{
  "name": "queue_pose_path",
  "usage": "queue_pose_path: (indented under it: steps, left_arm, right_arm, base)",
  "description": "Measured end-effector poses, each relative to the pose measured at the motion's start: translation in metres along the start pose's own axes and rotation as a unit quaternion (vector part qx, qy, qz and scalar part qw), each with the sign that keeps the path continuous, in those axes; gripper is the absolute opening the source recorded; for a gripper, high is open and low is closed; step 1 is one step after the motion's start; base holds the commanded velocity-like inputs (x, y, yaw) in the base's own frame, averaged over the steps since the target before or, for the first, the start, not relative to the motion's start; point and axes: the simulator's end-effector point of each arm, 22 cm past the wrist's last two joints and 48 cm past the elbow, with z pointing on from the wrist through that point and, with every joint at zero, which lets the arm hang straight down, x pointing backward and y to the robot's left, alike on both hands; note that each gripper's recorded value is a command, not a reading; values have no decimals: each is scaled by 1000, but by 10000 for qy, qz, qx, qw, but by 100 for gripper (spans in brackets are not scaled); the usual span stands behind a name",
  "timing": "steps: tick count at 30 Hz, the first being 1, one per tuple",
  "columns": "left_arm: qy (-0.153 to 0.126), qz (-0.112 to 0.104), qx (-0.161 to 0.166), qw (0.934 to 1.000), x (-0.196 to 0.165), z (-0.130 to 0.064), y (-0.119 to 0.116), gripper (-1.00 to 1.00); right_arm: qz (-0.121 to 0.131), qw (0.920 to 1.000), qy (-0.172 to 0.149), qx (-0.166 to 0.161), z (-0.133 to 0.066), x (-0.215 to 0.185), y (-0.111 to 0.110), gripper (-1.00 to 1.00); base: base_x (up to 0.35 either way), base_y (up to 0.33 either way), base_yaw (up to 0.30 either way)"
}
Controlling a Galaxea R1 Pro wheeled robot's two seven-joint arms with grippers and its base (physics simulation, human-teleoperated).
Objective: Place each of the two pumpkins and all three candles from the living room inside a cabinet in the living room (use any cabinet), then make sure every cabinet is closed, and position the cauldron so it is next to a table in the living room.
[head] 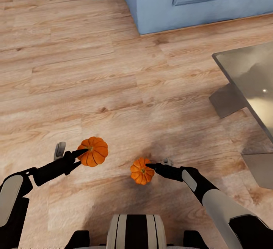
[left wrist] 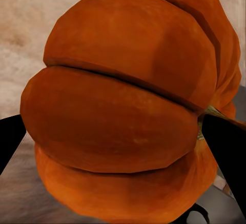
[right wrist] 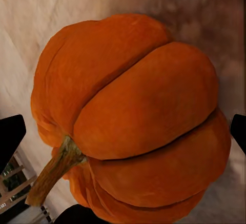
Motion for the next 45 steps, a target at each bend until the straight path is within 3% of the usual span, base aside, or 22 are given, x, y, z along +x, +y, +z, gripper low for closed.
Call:
queue_pose_path:
  steps: [20,45]
  left_arm:
    - [54,-59,-97,9999,3,7,13,-100]
    - [64,-78,-74,9999,3,7,13,-100]
  right_arm:
    - [86,9999,68,35,6,7,-11,100]
    - [99,9999,83,41,7,9,-13,100]
  base:
    - [0,0,17]
    - [0,0,25]
